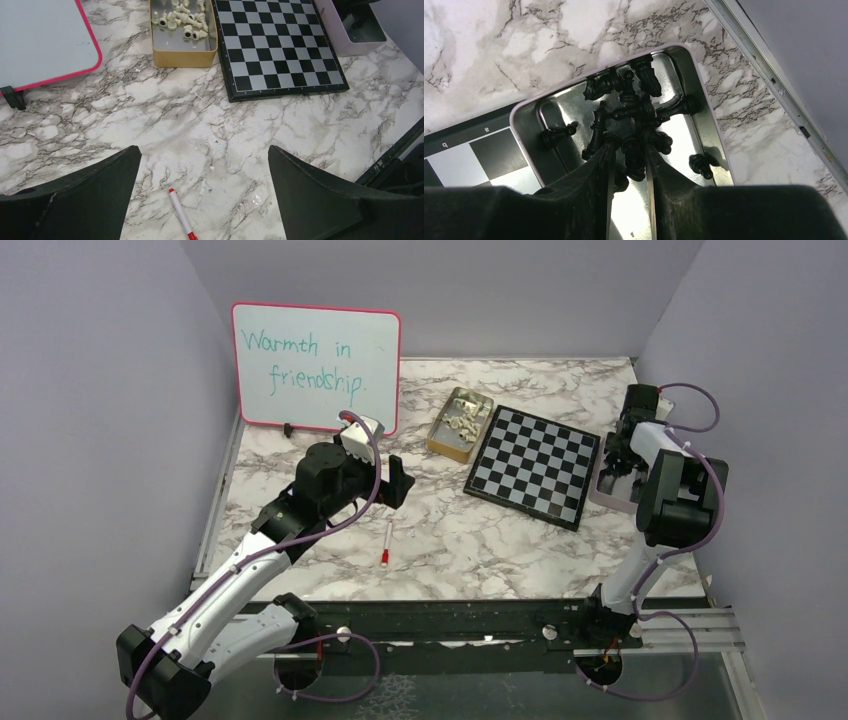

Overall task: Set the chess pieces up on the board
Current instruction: Pick up the chess piece from the storage box.

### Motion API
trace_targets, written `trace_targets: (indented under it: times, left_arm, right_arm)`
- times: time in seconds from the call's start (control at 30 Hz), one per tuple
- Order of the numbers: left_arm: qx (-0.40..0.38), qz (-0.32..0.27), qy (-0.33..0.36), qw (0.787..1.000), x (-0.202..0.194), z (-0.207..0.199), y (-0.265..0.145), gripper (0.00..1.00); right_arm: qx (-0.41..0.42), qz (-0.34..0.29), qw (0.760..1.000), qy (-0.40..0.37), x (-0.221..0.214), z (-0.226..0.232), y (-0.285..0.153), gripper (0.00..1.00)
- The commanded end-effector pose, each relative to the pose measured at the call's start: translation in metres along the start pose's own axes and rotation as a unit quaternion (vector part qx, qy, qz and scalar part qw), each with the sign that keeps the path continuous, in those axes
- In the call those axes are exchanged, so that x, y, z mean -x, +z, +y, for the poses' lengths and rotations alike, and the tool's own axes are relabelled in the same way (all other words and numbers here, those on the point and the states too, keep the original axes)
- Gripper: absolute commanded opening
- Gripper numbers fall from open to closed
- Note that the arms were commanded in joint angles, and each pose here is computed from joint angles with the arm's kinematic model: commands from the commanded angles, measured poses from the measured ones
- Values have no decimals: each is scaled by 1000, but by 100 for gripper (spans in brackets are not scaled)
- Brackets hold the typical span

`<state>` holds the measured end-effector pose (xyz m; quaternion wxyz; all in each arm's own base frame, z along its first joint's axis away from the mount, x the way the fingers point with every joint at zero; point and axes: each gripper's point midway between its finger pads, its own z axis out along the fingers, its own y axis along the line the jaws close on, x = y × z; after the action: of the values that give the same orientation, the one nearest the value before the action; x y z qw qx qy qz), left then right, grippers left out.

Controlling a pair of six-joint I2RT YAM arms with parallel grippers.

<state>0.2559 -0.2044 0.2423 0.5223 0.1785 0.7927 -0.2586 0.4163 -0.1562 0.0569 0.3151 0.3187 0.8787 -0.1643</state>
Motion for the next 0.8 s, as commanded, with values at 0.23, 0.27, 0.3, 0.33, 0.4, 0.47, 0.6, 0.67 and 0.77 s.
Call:
trace_targets:
  times: [0.23,0.27,0.3,0.33,0.4,0.47,0.6,0.67,0.77]
  left_arm:
    - [4,-9,6,1000,2,1,1,99]
    - [5,-9,6,1000,2,1,1,99]
    - [5,-8,6,1000,1,1,1,99]
    - [4,-7,6,1000,0,1,2,99]
    - [5,-7,6,1000,0,1,1,99]
    - [3,-6,6,1000,0,0,2,99]
    - [3,-4,6,1000,-1,0,2,99]
    - [4,-3,5,1000,-2,1,3,99]
    - [1,-2,4,1000,-2,-1,4,99]
  right_arm:
    - [-31,12,999,-3,-8,-15,-3,21]
    - [-31,9,999,-1,-7,-16,-6,21]
    - [-32,5,999,0,-4,-17,-9,20]
    - [-34,2,999,2,-2,-19,-12,19]
    - [-40,-1,999,3,4,-21,-17,17]
    - [-48,-2,999,5,10,-24,-23,16]
    - [-42,-14,999,11,22,-25,-38,15]
    - [-25,-19,999,6,27,-23,-47,15]
    - [-1,-21,1000,4,35,-17,-59,15]
